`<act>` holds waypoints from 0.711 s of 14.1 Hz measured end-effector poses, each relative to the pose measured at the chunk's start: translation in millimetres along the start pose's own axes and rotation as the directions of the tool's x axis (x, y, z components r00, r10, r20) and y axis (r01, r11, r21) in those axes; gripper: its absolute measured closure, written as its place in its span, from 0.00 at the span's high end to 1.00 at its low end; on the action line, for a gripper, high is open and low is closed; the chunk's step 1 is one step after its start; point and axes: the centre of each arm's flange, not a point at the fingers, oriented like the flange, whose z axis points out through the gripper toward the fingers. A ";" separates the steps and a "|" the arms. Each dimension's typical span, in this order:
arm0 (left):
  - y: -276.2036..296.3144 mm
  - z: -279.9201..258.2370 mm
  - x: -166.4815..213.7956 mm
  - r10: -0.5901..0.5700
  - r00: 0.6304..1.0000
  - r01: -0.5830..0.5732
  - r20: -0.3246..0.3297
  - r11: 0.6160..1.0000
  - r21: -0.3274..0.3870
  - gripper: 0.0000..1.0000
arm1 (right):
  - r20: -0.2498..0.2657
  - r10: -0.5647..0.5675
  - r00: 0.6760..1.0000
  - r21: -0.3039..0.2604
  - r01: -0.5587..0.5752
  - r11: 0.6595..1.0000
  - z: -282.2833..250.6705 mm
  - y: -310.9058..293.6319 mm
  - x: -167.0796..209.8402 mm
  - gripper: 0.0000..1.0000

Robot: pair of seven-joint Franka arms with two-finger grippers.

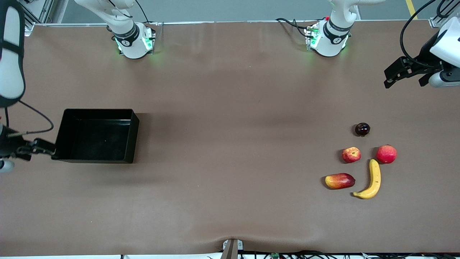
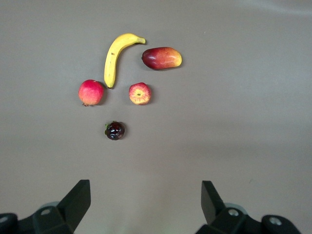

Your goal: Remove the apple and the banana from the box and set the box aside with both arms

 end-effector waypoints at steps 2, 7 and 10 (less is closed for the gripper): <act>1.0 4.0 1.2 0.002 1.000 -0.002 0.008 1.000 0.001 1.00 | 0.023 0.032 0.999 0.008 -0.032 0.999 -34.1 -20.1 -20.3 1.00; 5.0 13.6 8.8 0.008 1.000 -0.008 0.010 1.000 0.000 1.00 | 0.002 0.025 1.000 0.000 -0.025 1.000 -104.6 -37.1 -93.7 1.00; 2.2 13.3 10.8 0.003 1.000 -0.003 0.001 1.000 -0.002 1.00 | 0.015 0.021 1.000 -0.011 -0.021 1.000 -130.3 -40.1 -133.6 1.00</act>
